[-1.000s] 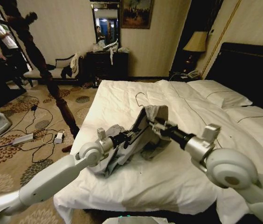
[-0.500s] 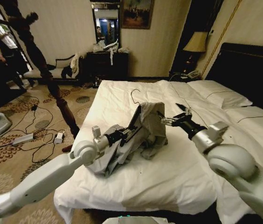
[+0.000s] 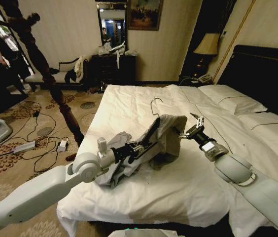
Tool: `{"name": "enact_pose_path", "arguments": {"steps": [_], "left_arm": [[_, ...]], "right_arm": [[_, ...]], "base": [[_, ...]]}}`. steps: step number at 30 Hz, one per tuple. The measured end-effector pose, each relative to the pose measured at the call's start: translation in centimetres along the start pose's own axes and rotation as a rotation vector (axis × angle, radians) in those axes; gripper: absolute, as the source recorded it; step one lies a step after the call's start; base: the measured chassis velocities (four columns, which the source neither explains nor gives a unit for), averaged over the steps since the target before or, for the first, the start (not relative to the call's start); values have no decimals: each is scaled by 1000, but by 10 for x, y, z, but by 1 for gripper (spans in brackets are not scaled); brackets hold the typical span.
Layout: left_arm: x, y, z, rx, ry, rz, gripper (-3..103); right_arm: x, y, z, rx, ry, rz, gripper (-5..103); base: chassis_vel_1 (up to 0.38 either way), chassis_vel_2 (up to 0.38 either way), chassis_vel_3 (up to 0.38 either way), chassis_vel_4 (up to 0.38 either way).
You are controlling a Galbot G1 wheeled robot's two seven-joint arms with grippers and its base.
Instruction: Pick up the clothes from the bed and hang them on the clothes hanger.
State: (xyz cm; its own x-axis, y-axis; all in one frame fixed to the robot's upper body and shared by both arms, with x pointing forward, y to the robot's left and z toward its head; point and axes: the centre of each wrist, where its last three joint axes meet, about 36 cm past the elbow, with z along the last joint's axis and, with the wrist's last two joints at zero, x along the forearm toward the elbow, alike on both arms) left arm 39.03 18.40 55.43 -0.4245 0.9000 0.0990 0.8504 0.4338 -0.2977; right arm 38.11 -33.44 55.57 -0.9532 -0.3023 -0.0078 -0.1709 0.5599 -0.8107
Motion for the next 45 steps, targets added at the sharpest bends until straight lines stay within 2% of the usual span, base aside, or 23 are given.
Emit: {"name": "enact_pose_path", "arguments": {"steps": [3,6,9,10,11,14,15,16,18,21,23,33,38,39,40,42,44,45], "left_arm": [[0,-6,1,1,5,15,18],[0,-14,0,6,4,41,18],[0,-15,-1,7,2,45,18],[0,-16,-1,9,2,46,18],[1,-16,-2,10,3,47,18],[2,-17,-2,9,5,49,18],[3,-17,-2,9,6,49,18],[4,-17,-2,9,8,49,18],[4,-17,-1,9,8,48,18],[5,-15,-1,6,7,49,18],[4,-14,-2,3,5,49,18],[6,-5,-4,-10,-13,21,18],[12,-1,-7,-14,-29,-26,16],[14,-1,-8,-14,-32,-38,14],[16,0,-9,-16,-38,-60,18],[19,2,-11,-19,-44,-83,18],[26,6,-16,-27,-62,-122,28],[34,10,-22,-39,-80,-164,33]], "right_arm": [[1,1,2,17,-15,-19,94],[2,1,6,64,-47,-54,79],[2,1,7,85,-58,-69,73],[2,0,8,95,-62,-75,62],[2,0,10,100,-64,-78,62],[2,0,11,106,-67,-82,51],[2,0,11,107,-67,-83,51],[2,1,13,111,-69,-88,41],[2,1,14,113,-71,-89,41],[4,3,16,117,-74,-96,25],[4,3,16,116,-72,-97,20],[8,8,18,96,-62,-92,19],[11,13,21,89,-50,-98,19],[12,14,21,88,-49,-97,19],[12,14,21,86,-49,-95,19],[12,14,21,83,-50,-92,19],[12,14,21,81,-49,-81,19],[11,13,23,82,-40,-67,19]], "base": [[0,0,0,0],[0,0,0,0],[0,0,0,0],[0,0,0,0],[0,0,0,0],[0,0,0,0],[0,0,0,0],[0,0,0,0],[0,0,0,0],[0,0,0,0],[0,0,0,0],[0,0,0,0],[0,0,0,0],[0,0,0,0],[0,0,0,0],[0,0,0,0],[0,0,0,0],[0,0,0,0]]}}
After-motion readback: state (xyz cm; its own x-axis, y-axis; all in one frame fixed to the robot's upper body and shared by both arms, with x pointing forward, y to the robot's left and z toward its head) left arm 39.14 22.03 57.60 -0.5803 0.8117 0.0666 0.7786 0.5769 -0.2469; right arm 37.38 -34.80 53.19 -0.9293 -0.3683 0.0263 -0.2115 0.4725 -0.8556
